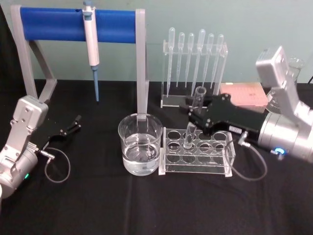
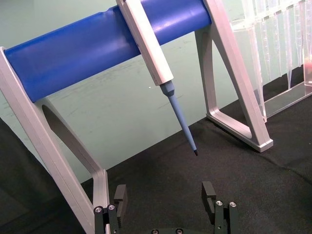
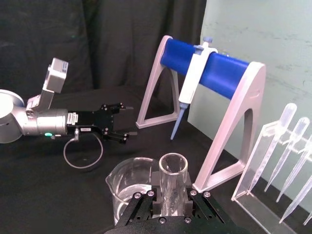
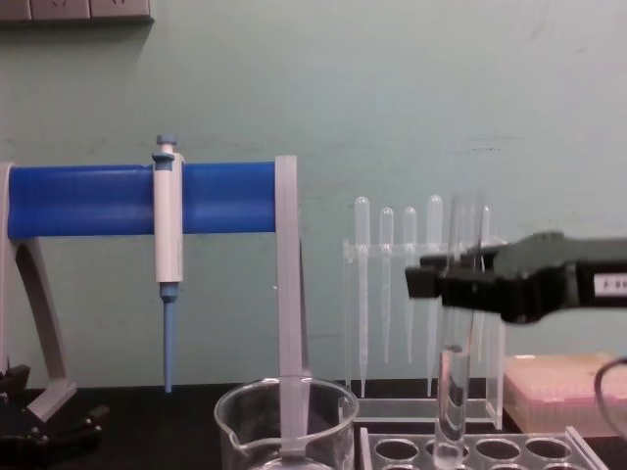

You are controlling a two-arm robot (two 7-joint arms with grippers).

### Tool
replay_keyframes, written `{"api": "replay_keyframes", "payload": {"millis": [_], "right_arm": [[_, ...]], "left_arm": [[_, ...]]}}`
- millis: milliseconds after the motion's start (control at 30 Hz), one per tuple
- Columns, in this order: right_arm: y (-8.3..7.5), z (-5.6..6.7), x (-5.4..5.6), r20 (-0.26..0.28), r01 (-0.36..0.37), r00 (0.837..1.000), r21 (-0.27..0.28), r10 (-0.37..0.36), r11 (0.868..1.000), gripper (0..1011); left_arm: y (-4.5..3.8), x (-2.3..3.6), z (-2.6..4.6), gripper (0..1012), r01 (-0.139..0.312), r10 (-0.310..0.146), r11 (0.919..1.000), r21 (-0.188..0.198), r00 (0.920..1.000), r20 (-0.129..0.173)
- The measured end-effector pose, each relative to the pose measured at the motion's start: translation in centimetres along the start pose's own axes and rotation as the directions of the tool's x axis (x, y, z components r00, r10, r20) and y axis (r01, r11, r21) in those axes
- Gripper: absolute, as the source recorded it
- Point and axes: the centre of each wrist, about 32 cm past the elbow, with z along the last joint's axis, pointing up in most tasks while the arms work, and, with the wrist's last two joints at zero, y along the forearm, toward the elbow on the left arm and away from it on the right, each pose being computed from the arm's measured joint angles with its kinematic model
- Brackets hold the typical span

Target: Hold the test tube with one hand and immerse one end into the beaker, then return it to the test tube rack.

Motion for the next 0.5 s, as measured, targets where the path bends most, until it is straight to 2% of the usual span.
{"api": "replay_keyframes", "payload": {"millis": [100, 333, 500], "right_arm": [[-0.1, 1.2, 0.7, 0.004, -0.007, 1.000, -0.007, 0.007, 1.000, 224], [-0.4, 3.4, 1.4, 0.024, -0.015, 1.000, -0.001, 0.015, 1.000, 224], [-0.5, 4.3, 1.5, 0.029, -0.020, 0.999, 0.005, 0.020, 1.000, 223]], "left_arm": [[0.00, 0.00, 0.00, 1000, 0.000, 0.000, 1.0000, 0.000, 1.0000, 0.000], [0.00, 0.00, 0.00, 1000, 0.000, 0.000, 1.0000, 0.000, 1.0000, 0.000], [0.00, 0.00, 0.00, 1000, 0.000, 0.000, 1.0000, 0.000, 1.0000, 0.000]]}}
